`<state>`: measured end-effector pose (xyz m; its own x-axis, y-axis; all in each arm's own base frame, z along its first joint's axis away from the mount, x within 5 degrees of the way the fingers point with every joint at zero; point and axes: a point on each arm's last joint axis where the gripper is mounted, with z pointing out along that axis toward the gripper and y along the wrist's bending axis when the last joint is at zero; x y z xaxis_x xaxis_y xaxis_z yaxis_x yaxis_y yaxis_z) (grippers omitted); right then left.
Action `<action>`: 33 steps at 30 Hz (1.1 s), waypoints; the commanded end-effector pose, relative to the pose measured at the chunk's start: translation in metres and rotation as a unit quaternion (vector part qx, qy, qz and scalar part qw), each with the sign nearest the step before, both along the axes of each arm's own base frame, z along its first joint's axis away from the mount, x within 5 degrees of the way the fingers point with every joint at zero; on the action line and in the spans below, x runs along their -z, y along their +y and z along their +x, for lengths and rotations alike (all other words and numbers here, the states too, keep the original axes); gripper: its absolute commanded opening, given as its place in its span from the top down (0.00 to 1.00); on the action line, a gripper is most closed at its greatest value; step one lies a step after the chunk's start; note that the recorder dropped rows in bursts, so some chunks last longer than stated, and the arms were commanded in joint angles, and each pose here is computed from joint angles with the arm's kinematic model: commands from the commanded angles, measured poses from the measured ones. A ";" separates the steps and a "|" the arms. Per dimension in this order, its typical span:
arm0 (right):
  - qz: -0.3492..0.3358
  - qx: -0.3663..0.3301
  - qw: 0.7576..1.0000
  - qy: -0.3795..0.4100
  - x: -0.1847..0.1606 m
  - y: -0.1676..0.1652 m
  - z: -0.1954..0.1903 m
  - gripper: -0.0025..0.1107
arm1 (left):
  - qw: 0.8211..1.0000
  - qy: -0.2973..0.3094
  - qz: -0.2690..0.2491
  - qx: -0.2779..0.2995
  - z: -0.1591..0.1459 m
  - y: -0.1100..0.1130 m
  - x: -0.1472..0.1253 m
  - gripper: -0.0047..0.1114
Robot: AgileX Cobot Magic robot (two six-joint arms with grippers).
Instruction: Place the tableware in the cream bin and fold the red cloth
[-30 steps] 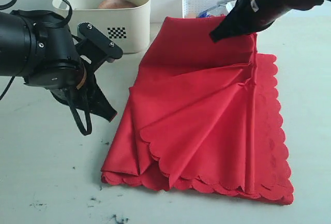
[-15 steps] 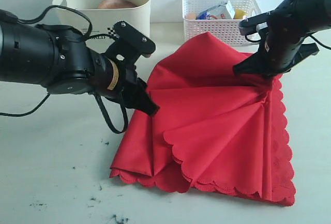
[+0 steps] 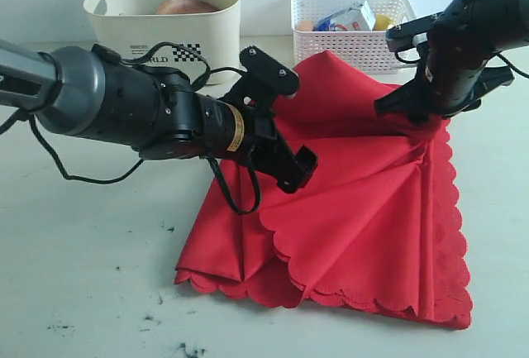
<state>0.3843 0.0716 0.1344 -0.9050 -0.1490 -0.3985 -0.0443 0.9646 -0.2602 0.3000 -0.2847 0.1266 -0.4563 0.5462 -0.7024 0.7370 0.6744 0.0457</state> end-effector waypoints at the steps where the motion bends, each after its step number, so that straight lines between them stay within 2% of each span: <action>1: 0.016 -0.002 1.000 -0.014 -0.001 0.002 0.003 0.56 | 1.000 0.008 -0.011 -0.011 0.006 -0.006 0.006 0.07; 2: 0.020 -0.001 1.000 -0.015 -0.001 0.003 0.004 0.56 | 1.000 0.009 -0.012 -0.012 0.006 -0.006 0.006 0.09; 4: 0.022 -0.002 1.000 -0.017 -0.001 0.003 0.004 0.56 | 1.000 0.007 -0.013 -0.012 0.006 -0.006 0.004 0.19; 6: 0.023 -0.001 1.000 -0.017 -0.001 0.003 0.004 0.56 | 1.000 0.004 -0.017 -0.013 0.006 -0.006 0.000 0.39; 10: 0.023 -0.001 1.000 -0.017 -0.001 0.003 0.004 0.56 | 0.998 0.002 -0.033 -0.046 0.017 0.007 -0.012 0.90; 11: 0.023 -0.001 1.000 -0.017 -0.001 0.003 0.004 0.56 | 0.997 0.006 -0.032 -0.063 0.023 0.014 -0.012 0.95; 16: 0.029 0.001 0.999 -0.019 -0.001 0.004 0.004 0.56 | 0.993 0.026 -0.001 -0.112 0.040 0.040 0.006 0.91; 24: 0.031 0.002 0.999 -0.019 -0.001 0.004 0.004 0.56 | 0.994 0.038 0.038 -0.098 0.042 0.041 0.033 0.91; 28: 0.034 -0.001 0.999 -0.023 -0.001 0.005 0.005 0.56 | 0.994 0.036 0.057 -0.083 0.028 0.028 0.028 0.91; 33: 0.037 -0.004 0.999 -0.027 -0.001 0.005 0.006 0.56 | 0.997 0.016 0.060 -0.035 -0.007 -0.008 0.005 0.91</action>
